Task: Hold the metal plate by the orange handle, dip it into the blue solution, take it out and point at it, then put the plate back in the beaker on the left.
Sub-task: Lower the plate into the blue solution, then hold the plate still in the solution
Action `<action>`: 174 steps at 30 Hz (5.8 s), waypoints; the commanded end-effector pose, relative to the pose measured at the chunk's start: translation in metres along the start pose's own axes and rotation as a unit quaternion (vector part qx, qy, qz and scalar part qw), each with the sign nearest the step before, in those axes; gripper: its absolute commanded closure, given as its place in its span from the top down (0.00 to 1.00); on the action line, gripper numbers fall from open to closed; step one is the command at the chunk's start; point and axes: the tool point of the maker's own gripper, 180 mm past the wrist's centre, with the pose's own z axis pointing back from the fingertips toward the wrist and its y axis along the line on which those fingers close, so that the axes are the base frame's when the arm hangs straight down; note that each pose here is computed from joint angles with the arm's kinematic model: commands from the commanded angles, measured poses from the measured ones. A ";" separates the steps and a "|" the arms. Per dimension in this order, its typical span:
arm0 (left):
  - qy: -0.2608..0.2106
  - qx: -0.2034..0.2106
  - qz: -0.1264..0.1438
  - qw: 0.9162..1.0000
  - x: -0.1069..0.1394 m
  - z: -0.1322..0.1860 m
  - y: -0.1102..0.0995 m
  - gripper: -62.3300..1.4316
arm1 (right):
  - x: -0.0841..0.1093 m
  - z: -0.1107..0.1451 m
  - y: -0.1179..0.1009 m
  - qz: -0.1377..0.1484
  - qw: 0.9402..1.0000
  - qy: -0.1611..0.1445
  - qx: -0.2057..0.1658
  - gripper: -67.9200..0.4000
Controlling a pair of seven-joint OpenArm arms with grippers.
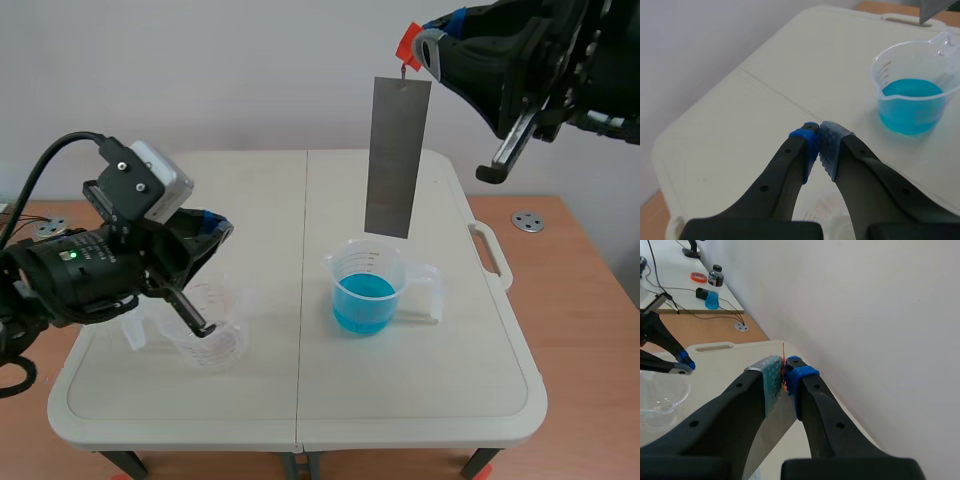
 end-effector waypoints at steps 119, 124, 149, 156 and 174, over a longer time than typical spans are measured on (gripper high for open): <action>0.096 0.094 0.121 0.984 -0.059 0.218 -0.043 0.08 | -0.114 -0.027 0.043 -0.084 0.994 0.066 0.014 0.02; 0.100 0.093 0.121 0.983 -0.060 0.218 -0.043 0.08 | -0.114 -0.027 0.043 -0.084 0.994 0.066 0.014 0.02; 0.100 0.093 0.121 0.983 -0.060 0.218 -0.044 0.08 | -0.113 -0.027 0.043 -0.084 0.994 0.062 0.014 0.02; 0.100 0.093 0.121 0.983 -0.060 0.218 -0.044 0.08 | -0.113 -0.027 0.043 -0.084 0.994 0.062 0.014 0.02; 0.101 0.093 0.121 0.983 -0.061 0.218 -0.044 0.08 | -0.104 -0.026 0.039 -0.082 0.996 0.039 0.011 0.02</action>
